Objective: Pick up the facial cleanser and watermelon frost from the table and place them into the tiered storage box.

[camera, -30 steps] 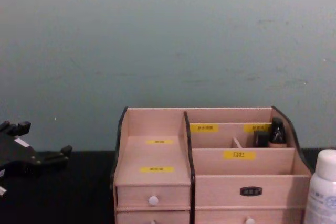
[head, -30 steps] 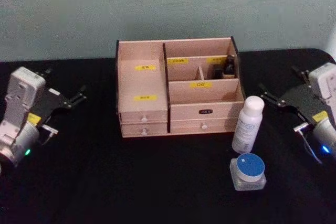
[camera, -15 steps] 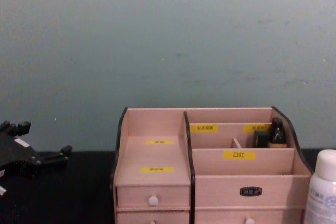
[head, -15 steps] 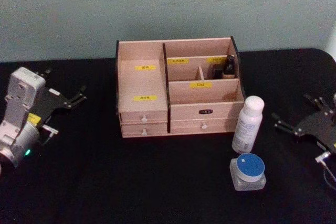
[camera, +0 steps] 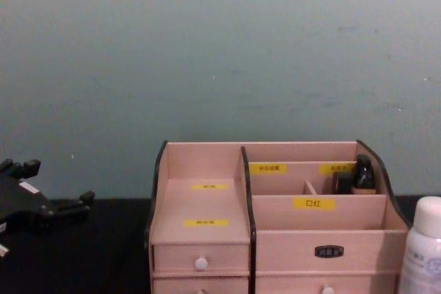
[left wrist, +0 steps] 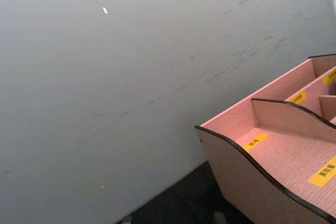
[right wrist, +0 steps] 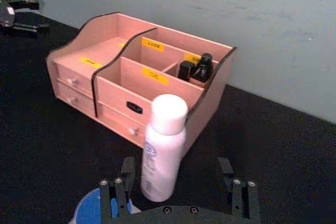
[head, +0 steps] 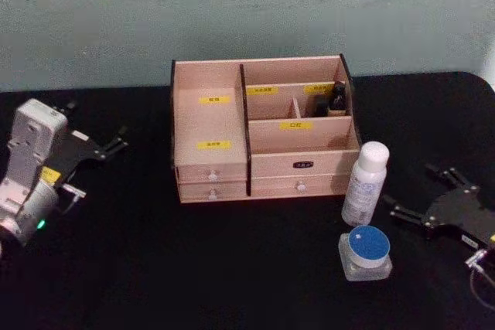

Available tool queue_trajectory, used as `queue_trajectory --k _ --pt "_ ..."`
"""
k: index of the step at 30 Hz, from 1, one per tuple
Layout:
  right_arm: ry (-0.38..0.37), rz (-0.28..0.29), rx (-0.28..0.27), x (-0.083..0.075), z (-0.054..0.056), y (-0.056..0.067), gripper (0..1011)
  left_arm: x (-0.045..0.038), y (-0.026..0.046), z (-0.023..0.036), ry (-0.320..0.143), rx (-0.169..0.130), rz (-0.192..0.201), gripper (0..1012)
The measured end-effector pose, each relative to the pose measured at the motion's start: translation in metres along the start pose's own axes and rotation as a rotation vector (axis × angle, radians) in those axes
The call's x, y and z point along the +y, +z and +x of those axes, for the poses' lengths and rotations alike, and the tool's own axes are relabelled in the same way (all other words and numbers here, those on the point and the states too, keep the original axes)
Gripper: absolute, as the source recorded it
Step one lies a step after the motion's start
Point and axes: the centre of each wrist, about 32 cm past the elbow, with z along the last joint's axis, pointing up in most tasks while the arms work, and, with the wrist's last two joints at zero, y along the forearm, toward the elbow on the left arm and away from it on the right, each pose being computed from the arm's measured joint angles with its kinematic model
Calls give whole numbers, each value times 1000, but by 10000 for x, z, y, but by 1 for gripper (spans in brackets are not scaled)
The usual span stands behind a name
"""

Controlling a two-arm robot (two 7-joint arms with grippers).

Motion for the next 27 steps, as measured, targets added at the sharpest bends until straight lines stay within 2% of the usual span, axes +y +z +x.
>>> queue_trajectory --k 7,9,18,27 --pt "6 -4 52 110 -56 30 1000 0 0 0 0 0 0 1001" --pt "-1 -5 73 192 -78 38 1000 0 0 0 0 0 0 1001" --pt "-4 -20 94 389 -95 55 1000 0 0 0 0 0 0 1001" --pt "3 -49 129 503 -91 35 1000 0 0 0 0 0 0 1001"
